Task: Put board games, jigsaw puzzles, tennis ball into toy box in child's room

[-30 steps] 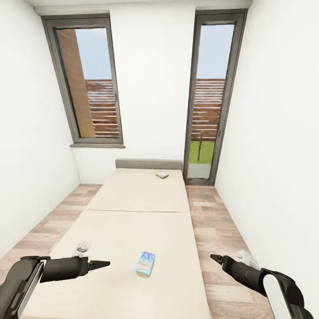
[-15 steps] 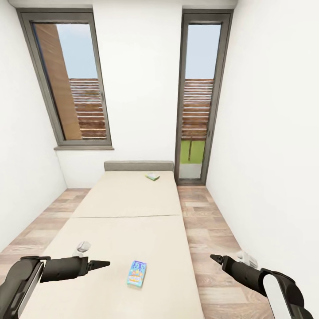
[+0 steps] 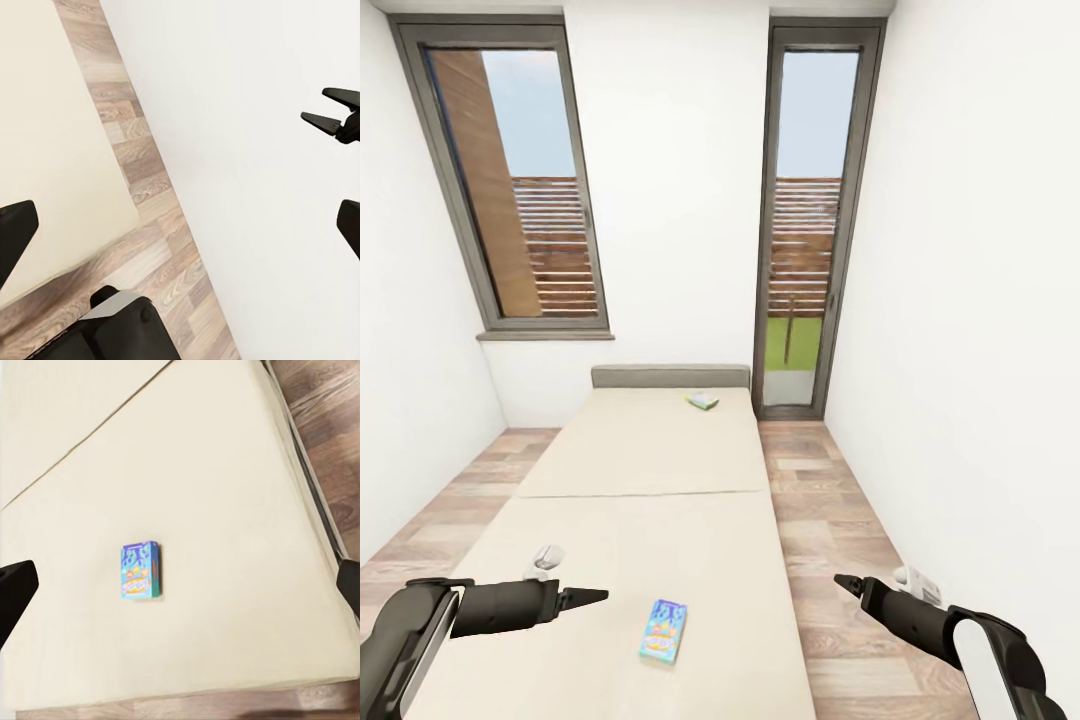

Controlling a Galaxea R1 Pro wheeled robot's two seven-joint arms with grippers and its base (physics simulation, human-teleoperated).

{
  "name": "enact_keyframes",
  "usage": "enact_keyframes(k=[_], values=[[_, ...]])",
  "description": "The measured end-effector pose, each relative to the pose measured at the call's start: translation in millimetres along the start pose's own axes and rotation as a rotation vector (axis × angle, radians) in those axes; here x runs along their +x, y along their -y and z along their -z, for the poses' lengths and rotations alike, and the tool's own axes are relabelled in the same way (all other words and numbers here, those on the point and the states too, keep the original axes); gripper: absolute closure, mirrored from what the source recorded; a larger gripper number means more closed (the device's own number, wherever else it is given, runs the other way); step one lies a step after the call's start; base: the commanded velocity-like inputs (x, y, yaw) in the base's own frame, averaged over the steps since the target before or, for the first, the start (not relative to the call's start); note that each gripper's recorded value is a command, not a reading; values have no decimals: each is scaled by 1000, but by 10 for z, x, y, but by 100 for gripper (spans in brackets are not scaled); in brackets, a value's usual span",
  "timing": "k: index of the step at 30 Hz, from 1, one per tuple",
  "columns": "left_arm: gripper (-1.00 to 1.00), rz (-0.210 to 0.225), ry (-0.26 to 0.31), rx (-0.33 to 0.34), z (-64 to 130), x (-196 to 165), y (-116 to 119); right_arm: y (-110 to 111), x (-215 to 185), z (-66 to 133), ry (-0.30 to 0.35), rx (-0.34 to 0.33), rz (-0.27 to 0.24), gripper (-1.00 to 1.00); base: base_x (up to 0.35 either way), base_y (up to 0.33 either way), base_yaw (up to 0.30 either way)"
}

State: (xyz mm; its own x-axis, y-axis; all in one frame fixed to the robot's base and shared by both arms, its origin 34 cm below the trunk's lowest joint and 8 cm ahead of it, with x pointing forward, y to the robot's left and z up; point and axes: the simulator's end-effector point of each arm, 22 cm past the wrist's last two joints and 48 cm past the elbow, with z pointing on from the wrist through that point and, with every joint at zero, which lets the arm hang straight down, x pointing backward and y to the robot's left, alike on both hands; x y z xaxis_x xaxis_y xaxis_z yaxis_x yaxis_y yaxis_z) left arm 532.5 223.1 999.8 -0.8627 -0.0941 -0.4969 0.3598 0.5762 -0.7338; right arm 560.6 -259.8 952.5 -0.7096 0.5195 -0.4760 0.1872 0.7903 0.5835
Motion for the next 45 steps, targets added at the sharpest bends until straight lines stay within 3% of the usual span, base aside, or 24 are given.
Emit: enact_keyframes(k=[45], values=[[-100, -1, -2, -7, -8, 6, -12, 52, -1, -29, 12, 14, 2, -100, 64, -85, 0]])
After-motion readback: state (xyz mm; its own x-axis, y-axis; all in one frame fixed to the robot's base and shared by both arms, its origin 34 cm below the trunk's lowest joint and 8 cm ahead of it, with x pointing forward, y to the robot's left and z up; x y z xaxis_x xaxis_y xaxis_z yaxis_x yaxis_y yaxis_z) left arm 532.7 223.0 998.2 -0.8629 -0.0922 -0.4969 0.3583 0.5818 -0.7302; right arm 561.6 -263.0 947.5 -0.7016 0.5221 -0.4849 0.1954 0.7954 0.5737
